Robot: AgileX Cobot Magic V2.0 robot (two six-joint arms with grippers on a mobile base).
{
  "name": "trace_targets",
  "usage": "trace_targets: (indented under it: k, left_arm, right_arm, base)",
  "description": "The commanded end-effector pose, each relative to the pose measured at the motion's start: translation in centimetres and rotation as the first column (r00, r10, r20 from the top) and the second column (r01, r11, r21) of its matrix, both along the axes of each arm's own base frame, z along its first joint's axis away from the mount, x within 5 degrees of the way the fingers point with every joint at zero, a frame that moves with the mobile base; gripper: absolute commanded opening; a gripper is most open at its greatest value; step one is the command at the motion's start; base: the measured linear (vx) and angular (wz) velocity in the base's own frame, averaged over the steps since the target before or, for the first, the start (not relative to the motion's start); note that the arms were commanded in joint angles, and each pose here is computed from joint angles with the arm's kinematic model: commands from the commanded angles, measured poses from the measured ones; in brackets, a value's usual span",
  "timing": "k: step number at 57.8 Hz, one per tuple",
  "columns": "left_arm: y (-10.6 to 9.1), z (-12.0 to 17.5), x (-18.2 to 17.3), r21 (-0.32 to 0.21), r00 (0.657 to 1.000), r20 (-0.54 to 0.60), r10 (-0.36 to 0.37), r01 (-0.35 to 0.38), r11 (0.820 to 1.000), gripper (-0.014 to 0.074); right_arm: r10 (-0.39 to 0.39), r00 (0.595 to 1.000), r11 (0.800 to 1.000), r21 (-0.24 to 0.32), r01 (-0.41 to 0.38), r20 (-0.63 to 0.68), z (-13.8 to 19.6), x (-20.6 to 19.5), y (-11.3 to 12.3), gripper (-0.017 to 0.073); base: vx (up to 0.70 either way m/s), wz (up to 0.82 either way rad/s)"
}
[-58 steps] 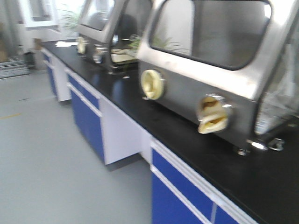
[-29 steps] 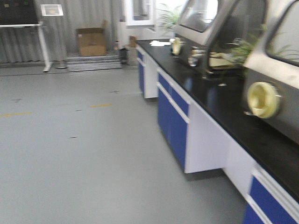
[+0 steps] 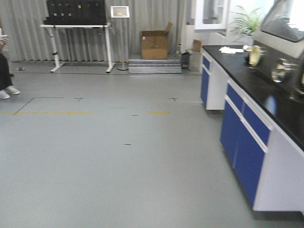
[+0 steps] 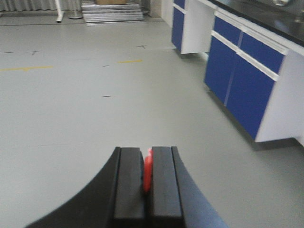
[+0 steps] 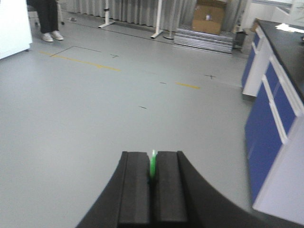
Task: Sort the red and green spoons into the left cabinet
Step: 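Drive the base away from the bench holding both spoons, then drive the base across the room to the white cabinet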
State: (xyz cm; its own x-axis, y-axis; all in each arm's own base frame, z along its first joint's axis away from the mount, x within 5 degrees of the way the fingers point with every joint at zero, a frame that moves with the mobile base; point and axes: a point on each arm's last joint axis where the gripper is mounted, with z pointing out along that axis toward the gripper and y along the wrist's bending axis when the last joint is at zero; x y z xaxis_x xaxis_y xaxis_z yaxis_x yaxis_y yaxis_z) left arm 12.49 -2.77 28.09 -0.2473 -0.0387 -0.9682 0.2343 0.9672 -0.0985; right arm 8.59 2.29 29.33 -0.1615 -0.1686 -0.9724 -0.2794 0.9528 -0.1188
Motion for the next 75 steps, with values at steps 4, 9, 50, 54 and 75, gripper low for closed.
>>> trace_targets:
  k: [4, 9, 50, 54, 75]
  left_arm:
    - [0.18, 1.20, 0.19, -0.023, 0.998, 0.050, 0.030, -0.029, 0.999, 0.0000]
    - [0.18, 1.20, 0.19, -0.023, 0.998, 0.050, 0.030, -0.029, 0.999, 0.0000]
    - [0.17, 1.20, 0.19, -0.023, 0.998, 0.049, 0.029, -0.028, 0.999, 0.0000]
    - [0.17, 1.20, 0.19, -0.023, 0.998, 0.049, 0.029, -0.028, 0.999, 0.0000]
    - [0.17, 1.20, 0.19, -0.023, 0.998, 0.049, 0.029, -0.028, 0.999, 0.0000]
  right_arm:
    - [-0.005, 0.994, 1.000, 0.021, 0.003, 0.109, 1.83, 0.09, -0.02, 0.0003]
    - [-0.005, 0.994, 1.000, 0.021, 0.003, 0.109, 1.83, 0.09, -0.02, 0.0003]
    - [-0.005, 0.994, 1.000, 0.021, 0.003, 0.109, 1.83, 0.09, -0.02, 0.0003]
    - [-0.005, 0.994, 1.000, 0.021, 0.003, 0.109, 1.83, 0.09, -0.02, 0.0003]
    - [-0.005, 0.994, 1.000, 0.021, 0.003, 0.109, 1.83, 0.09, -0.02, 0.0003]
  base:
    - [0.47, 0.36]
    - [0.50, 0.34]
    - [0.58, 0.19]
    - [0.64, -0.02]
    - [0.64, -0.04]
